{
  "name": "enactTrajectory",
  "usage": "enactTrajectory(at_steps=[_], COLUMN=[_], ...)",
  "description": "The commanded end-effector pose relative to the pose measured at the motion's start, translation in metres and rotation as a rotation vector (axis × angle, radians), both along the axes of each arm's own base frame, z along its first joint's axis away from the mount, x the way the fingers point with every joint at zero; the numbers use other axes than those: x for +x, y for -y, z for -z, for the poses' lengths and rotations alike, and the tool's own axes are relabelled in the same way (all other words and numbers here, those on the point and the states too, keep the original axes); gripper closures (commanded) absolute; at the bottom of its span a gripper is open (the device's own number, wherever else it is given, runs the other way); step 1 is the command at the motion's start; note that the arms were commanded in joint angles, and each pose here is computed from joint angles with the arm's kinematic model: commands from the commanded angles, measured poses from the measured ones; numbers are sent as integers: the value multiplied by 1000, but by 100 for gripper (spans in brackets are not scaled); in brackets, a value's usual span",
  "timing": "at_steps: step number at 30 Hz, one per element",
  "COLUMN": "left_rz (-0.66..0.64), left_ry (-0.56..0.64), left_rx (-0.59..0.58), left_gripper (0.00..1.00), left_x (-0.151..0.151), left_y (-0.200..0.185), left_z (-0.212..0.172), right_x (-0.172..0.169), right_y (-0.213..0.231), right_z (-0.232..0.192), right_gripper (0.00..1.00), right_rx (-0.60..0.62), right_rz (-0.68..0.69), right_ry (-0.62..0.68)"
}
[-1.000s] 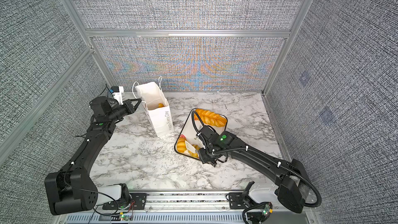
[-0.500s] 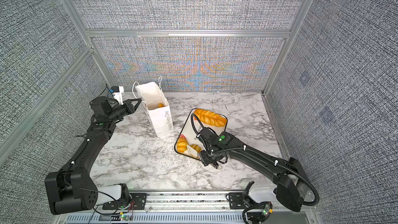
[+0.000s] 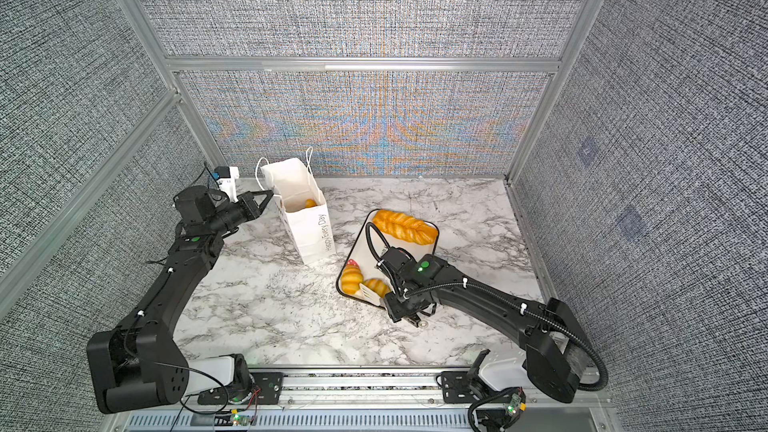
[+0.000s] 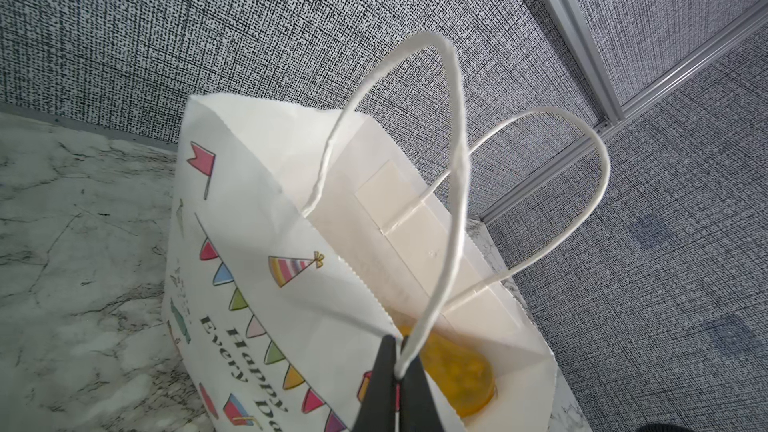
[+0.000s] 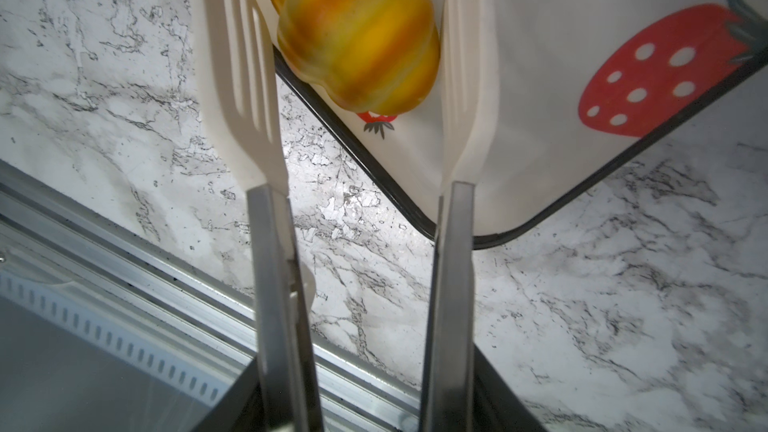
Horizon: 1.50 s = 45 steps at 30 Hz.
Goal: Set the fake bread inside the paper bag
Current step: 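Lower the open tongs onto a small striped bun near the tray edge, then close the tongs on the striped bun and lift it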
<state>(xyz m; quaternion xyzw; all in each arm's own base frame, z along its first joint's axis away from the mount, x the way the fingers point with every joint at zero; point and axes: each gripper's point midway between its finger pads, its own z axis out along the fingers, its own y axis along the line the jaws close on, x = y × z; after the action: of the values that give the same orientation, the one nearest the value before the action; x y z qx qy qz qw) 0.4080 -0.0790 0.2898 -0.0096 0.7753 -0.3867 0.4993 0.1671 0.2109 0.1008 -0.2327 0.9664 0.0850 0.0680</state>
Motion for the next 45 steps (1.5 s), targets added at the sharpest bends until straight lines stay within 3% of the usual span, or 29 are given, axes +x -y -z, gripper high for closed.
enactTrajectory(at_steps=[1, 10, 15, 25, 35, 45], left_rz=[12, 12, 11, 10, 8, 8], left_ry=[22, 22, 22, 16, 17, 18], left_rx=[1, 2, 3, 3, 5, 7], left_gripper=[100, 100, 100, 100, 100, 99], left_x=[0, 0, 0, 1, 1, 1], left_y=[1, 1, 1, 1, 1, 0], left_z=[-4, -4, -3, -1, -2, -2], right_x=[0, 1, 0, 18, 39, 46], right_y=[-2, -1, 0, -2, -8, -5], right_z=[1, 2, 1, -17, -50, -61], right_gripper=[44, 47, 54, 60, 61, 61], right_rx=[8, 3, 4, 25, 67, 70], right_rz=[-6, -1, 0, 33, 71, 89], right_ry=[2, 6, 9, 104, 219, 242])
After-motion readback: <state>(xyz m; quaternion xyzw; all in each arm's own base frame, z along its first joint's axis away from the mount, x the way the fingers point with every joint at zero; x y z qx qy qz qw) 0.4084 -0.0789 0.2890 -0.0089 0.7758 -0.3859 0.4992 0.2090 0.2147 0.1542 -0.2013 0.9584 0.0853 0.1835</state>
